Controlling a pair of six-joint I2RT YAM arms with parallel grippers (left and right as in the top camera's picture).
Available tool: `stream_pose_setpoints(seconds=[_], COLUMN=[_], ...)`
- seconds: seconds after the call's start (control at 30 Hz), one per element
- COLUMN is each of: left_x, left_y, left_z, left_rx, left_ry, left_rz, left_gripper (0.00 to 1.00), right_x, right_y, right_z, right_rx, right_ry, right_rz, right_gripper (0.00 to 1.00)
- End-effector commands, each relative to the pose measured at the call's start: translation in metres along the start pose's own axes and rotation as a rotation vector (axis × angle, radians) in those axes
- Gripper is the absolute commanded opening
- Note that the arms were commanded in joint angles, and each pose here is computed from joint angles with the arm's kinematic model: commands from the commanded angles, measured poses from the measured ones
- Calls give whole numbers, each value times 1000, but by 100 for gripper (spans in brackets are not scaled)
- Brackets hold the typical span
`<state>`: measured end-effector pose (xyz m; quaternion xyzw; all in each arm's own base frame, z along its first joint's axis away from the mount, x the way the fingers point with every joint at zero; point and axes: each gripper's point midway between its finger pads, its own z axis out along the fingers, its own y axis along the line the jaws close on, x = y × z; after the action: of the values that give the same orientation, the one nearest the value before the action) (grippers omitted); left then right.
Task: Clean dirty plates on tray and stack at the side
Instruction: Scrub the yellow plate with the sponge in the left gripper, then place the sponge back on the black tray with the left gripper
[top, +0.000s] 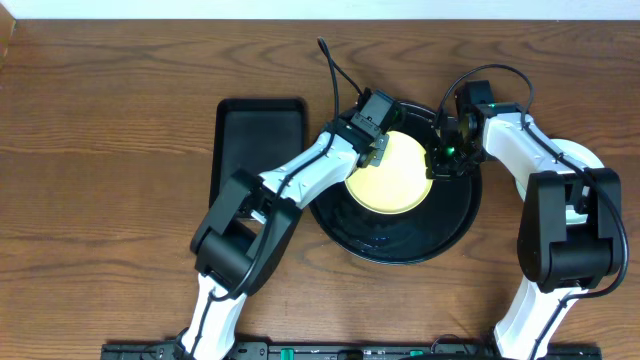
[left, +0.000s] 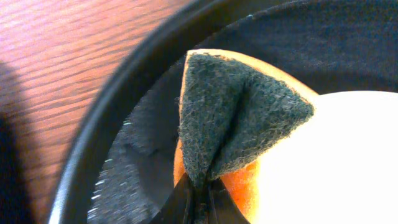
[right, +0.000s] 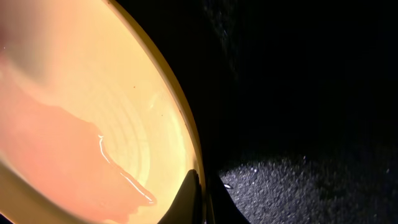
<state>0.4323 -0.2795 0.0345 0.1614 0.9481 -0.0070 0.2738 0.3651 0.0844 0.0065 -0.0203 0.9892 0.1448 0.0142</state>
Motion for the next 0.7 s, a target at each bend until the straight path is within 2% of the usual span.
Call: stream_pose_setpoints(seconds=[0.0,0.13,0.3,0.47,0.67], left_x=[-37,-43,-4,49,98], left_y=[54,86,126,150,166], left_z=[-48,-98,-131,-119,-79], left_rx=[-132,-138,-123,-98,-117], left_ry=[-107,-122,45,260,361], left_rz=[-124,-268,-364,-441,-496], left_gripper=[8,8,8,8,10], right_x=[5,5,5,4,0], right_y=[-12,-12,-12,-12,-6], right_z=[7,7,7,7,7], right_rx=[52,52,52,52,15], right_ry=[30,30,30,29,12], right_rz=[-11,-11,-11,-12,-17], right_gripper=[1,1,1,1,1])
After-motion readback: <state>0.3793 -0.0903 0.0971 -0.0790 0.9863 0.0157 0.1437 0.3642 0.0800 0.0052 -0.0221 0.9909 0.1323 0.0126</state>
